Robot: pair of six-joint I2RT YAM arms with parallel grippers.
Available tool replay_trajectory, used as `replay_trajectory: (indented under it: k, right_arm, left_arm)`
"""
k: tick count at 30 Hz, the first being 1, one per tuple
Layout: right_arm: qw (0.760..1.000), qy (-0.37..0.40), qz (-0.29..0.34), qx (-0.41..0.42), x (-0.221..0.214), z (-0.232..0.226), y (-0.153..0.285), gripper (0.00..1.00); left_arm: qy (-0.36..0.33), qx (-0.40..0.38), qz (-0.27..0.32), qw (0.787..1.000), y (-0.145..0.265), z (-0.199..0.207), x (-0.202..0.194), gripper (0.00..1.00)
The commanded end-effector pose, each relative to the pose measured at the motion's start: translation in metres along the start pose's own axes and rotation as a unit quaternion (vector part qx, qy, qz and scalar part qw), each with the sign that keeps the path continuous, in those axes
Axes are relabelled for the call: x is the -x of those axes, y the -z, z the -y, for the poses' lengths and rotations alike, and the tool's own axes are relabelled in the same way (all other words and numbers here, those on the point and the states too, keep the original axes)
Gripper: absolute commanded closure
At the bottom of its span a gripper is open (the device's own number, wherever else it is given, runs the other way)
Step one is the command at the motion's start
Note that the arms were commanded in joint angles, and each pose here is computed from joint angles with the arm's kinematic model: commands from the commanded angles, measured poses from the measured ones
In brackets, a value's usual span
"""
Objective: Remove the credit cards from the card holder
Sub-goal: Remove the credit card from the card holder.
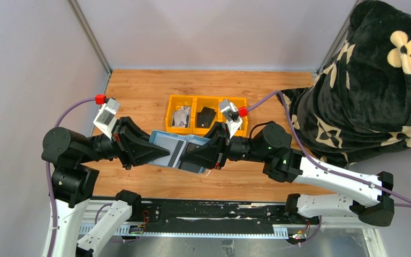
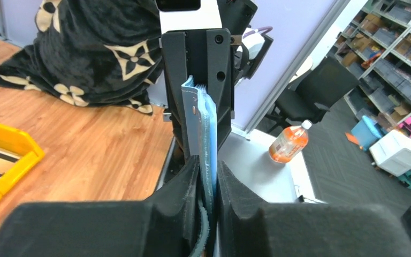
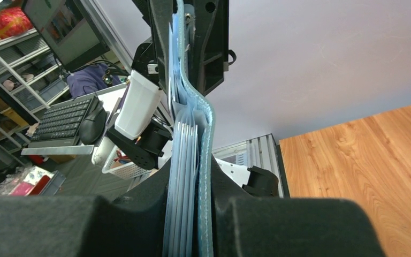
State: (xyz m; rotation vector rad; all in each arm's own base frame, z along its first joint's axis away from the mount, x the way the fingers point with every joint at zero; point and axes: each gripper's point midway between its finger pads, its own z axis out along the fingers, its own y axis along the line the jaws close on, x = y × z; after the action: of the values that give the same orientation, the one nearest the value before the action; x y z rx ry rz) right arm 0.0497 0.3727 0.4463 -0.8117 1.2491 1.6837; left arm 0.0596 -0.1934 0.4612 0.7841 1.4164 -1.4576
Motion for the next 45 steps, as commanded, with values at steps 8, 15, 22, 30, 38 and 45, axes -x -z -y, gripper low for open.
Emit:
replay_trajectory:
  k: [8,15,22,30,38,45]
  right_arm:
    - [0.998,-0.015,0.034,0.043,0.022,-0.009,0.005,1.00]
    - [0.998,-0.032,0.025,0.049,0.014,0.004,0.007,0.75]
    - [0.998,-0.054,0.020,0.005,0.015,0.045,0.031,0.52]
    - [0.983,-0.025,0.056,-0.173,0.032,0.101,0.085,0.34]
    - [0.989,-0.057,0.050,-0.126,0.035,0.089,0.069,0.34]
    - [0.995,-0.096,0.011,-0.008,0.010,0.067,0.019,0.39]
  left_arm:
    - [0.013,0.007,-0.006,1.000,-0.004,-0.011,-0.001,0.89]
    - [0.014,0.020,-0.011,1.000,-0.005,-0.019,0.000,1.00]
    - [0.001,0.052,-0.023,0.998,-0.005,-0.037,-0.003,1.00]
    - [-0.036,0.196,-0.040,0.979,0.010,-0.096,-0.011,1.00]
    - [-0.016,0.275,-0.033,0.961,0.021,-0.129,-0.016,1.00]
    - [0.013,0.208,-0.021,0.978,0.008,-0.107,-0.019,1.00]
